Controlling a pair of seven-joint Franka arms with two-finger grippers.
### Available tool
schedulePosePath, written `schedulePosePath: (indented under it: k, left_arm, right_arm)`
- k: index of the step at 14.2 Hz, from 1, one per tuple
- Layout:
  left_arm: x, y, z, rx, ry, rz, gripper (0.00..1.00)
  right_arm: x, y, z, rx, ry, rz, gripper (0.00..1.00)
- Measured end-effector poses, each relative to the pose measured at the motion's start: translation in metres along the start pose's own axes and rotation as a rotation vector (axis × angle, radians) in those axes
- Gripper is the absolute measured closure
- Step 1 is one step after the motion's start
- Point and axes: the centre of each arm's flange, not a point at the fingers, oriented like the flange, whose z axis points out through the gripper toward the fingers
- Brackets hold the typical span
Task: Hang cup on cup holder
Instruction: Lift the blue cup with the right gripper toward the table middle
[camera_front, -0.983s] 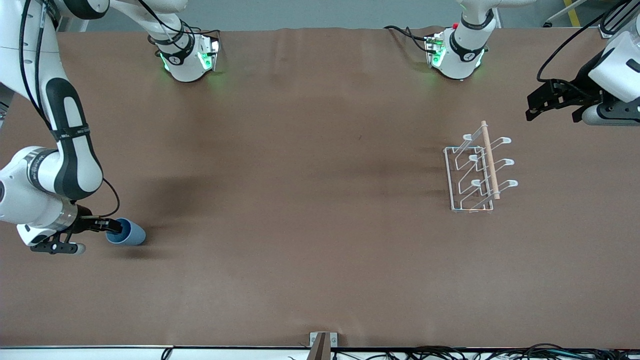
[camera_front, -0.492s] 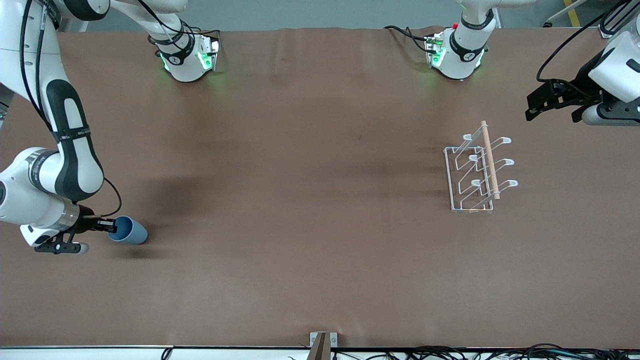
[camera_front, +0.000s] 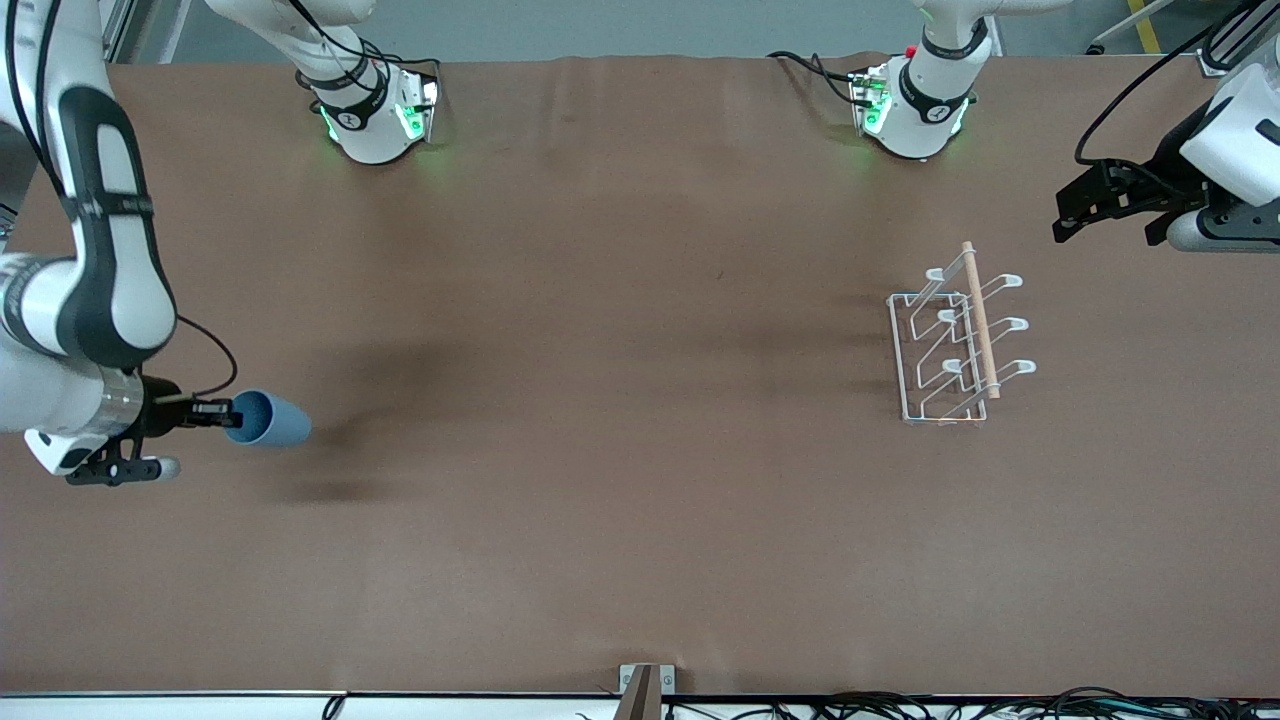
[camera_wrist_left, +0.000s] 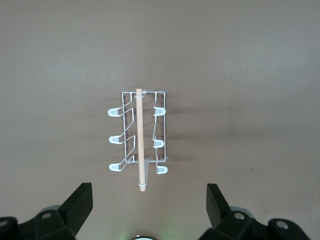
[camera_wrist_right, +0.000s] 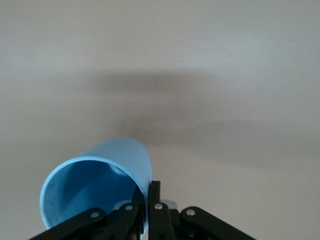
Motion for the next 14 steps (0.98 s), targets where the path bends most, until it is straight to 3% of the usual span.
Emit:
schedulePosePath:
  k: [3, 7, 10, 14]
  left_arm:
    - [0.0, 0.0, 0.0, 0.0, 0.0, 0.001, 0.0]
    - [0.0, 0.002, 0.0, -0.001, 0.0, 0.003, 0.0]
    - [0.0, 0.003, 0.0, -0.004, 0.001, 0.005, 0.0]
    - [0.006, 0.052, 0.017, -0.094, -0.025, 0.081, 0.0]
  right_arm:
    - [-0.017, -0.066, -0.024, 0.153, -0.016, -0.042, 0.95]
    - [-0.025, -0.131, -0.007, 0.438, -0.029, -0.038, 0.95]
    - [-0.026, -0.173, -0.003, 0.587, -0.027, -0.067, 0.95]
    - [-0.031, -0.24, -0.002, 0.782, -0.036, -0.081, 0.95]
